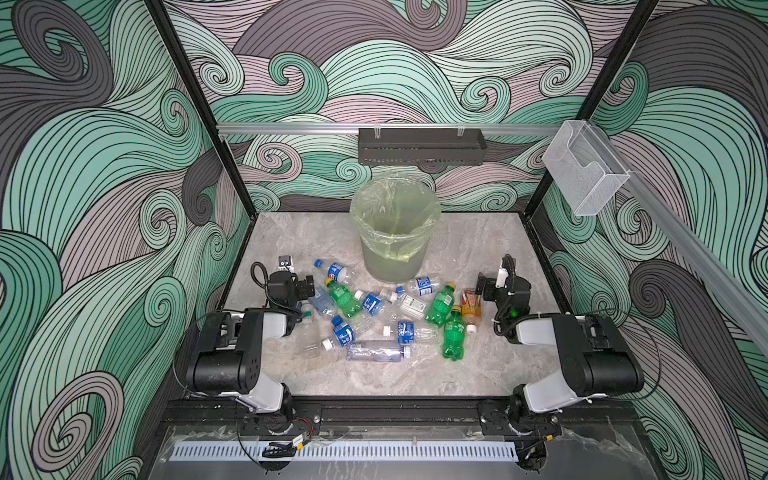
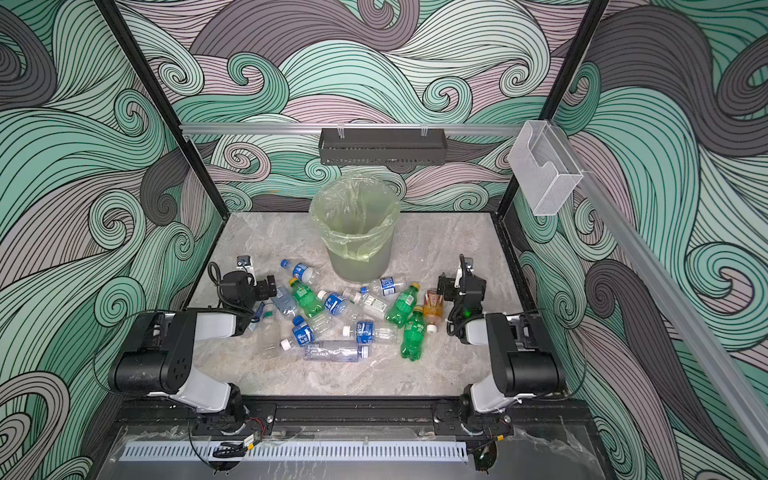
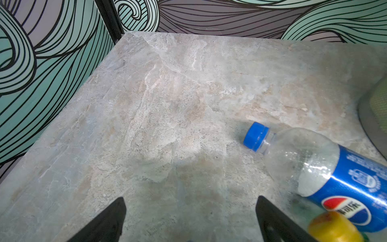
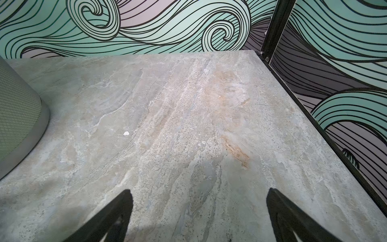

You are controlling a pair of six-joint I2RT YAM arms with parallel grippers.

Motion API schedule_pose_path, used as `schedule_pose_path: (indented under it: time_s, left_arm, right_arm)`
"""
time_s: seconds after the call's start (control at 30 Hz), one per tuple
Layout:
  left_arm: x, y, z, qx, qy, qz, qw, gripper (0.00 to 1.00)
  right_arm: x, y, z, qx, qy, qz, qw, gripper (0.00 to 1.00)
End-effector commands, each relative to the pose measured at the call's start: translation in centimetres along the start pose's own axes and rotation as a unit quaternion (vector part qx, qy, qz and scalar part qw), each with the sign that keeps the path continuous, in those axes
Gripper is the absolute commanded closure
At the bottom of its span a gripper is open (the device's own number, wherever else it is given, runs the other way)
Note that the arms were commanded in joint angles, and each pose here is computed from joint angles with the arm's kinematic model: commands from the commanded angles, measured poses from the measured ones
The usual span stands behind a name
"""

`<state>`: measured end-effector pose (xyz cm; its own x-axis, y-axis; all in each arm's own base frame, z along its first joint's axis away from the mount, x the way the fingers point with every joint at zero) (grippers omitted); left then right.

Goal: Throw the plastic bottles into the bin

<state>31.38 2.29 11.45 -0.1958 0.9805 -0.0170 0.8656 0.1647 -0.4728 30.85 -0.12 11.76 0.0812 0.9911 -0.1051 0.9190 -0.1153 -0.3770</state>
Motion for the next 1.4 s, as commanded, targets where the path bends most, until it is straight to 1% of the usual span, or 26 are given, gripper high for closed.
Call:
schedule_pose_path:
  time_s: [0.0,1.17,1.27,1.37]
  left_arm:
    - [0.0,0.1,-1.3,-0.014,-0.008,-0.003,1.0,0.01]
    - [0.0,0.0,-1.3,-0.016,-0.008,-0.003,1.0,0.01]
    - [0.1,-0.4,-1.6,-0.021,-0.013,-0.009,1.0,0.02]
    - [0.6,-1.7,-2.7,-0.025,-0.027,-0.033,0.999,0.02]
  right_arm:
    - [0.1,0.1,-0.9,-0.015,-0.006,-0.008,1.0,0.0]
    - [0.1,0.1,-0.9,-0.013,-0.005,-0.008,1.0,0.0]
    - [0.1,0.0,-0.9,-0.015,-0.006,-0.008,1.0,0.0]
    - [-0.2,-0.4,-1.5,-0.024,0.002,0.01,1.0,0.0]
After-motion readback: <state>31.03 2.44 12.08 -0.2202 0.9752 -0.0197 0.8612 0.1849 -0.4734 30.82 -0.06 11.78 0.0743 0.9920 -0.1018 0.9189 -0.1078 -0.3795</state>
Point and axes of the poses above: each gripper's point midway between its finger pads, its own y axis out along the fingers, its own x axis along the line the jaws close on, z = x × y, the point moved 9 cm from there along -y, back along the fingers, and after that the axes turned 3 degrees about -y, right-handed, at the moved point
